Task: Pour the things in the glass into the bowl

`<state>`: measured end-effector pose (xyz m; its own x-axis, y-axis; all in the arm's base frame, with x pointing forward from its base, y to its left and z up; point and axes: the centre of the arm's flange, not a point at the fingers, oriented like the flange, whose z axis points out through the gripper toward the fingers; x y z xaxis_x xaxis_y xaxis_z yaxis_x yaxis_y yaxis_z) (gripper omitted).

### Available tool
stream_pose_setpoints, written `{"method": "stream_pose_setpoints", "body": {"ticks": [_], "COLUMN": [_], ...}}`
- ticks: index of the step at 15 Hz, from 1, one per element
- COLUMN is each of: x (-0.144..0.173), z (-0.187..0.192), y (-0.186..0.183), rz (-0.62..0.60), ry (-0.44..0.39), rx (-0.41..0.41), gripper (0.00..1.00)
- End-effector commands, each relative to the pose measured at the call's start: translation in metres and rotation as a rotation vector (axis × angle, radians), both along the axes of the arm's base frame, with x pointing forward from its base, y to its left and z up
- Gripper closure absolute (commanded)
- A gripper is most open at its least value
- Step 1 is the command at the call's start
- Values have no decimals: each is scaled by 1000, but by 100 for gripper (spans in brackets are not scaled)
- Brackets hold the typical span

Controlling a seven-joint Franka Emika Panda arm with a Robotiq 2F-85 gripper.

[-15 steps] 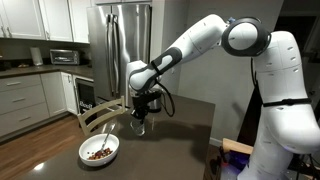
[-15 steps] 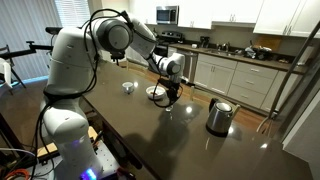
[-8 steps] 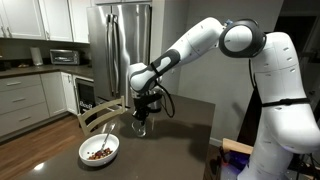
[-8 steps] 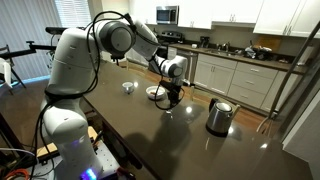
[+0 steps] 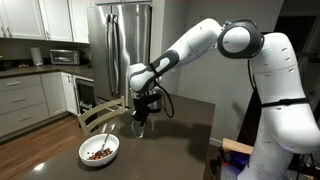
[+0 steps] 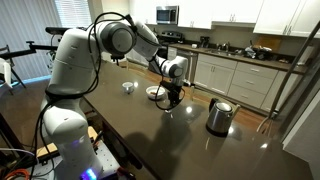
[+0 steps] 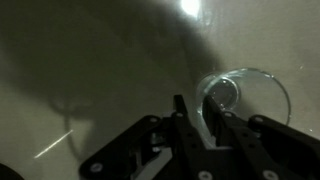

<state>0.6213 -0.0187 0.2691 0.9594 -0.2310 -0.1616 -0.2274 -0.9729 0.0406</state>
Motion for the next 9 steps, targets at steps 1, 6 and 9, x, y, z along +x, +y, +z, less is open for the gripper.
{"method": "stream_pose_setpoints", "body": {"ticks": [1, 6, 9], "x": [1, 1, 4], "z": [1, 9, 19], "y": [-4, 1, 4], "rz": [0, 8, 19], "ry": [11, 12, 9], "rx": [12, -3, -17], "gripper": [45, 13, 0]}}
